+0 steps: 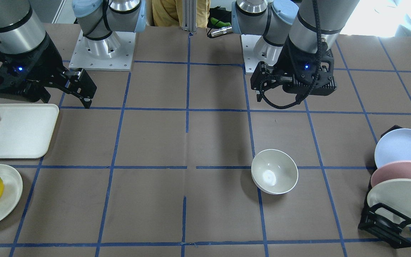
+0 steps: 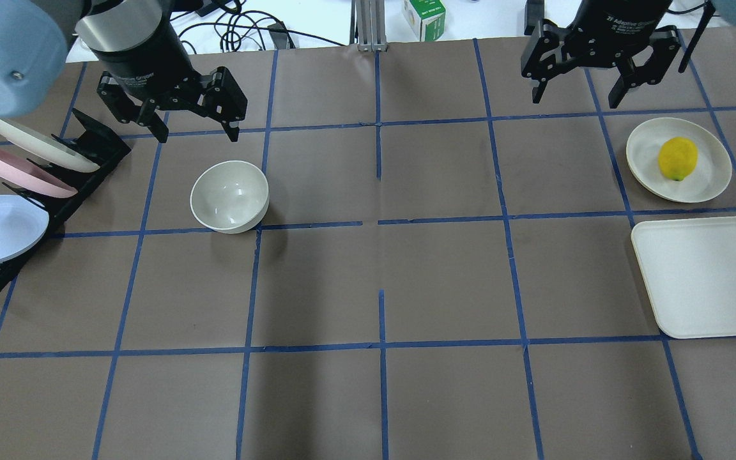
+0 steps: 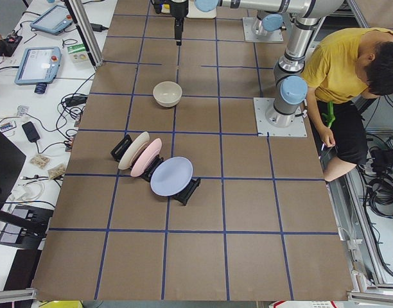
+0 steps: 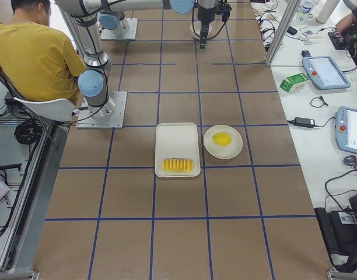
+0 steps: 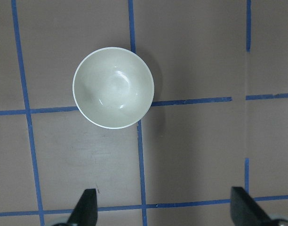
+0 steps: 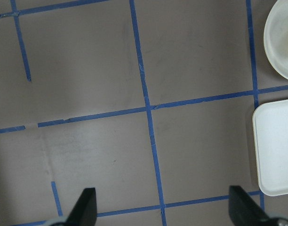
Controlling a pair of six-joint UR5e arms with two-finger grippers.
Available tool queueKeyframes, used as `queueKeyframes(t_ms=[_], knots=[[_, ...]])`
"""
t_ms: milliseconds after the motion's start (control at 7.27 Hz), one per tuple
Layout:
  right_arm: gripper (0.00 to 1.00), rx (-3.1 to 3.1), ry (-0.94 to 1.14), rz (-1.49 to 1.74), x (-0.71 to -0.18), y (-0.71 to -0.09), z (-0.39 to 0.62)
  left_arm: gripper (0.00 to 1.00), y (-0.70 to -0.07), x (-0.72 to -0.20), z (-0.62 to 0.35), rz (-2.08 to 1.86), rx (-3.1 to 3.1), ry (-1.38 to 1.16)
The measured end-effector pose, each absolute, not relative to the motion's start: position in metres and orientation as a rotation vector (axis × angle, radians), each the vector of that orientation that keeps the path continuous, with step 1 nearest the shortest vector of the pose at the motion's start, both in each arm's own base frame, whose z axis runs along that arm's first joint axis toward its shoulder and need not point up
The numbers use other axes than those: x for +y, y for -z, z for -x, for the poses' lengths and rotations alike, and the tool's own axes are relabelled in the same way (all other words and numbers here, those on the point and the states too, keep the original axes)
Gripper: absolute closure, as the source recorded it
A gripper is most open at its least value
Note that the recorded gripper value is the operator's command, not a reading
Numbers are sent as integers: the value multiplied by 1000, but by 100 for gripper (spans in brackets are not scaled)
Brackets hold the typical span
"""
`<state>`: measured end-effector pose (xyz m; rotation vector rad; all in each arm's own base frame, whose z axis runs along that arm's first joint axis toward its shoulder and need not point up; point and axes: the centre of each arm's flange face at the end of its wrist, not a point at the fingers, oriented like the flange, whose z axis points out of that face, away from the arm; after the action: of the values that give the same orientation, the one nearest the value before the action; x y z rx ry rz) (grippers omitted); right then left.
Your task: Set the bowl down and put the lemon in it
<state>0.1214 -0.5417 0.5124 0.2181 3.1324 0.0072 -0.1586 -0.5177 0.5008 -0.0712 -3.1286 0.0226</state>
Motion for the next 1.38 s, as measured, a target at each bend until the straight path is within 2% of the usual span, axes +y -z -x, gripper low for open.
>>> queueKeyframes(t_ms=[275, 550, 962, 1375], knots=[[0, 3133, -23, -219, -540, -507, -121, 0, -493, -525, 154, 82, -3127, -30], [0, 3143, -39, -224, -538, -502, -120, 0, -458, -561, 106, 109, -3104, -12], [0, 3154, -95, -225, -540, -488, -113, 0, -374, -611, 49, 82, -3040, 38], [0, 3138, -126, -258, -573, -454, -48, 0, -277, -619, 15, 79, -3040, 29]])
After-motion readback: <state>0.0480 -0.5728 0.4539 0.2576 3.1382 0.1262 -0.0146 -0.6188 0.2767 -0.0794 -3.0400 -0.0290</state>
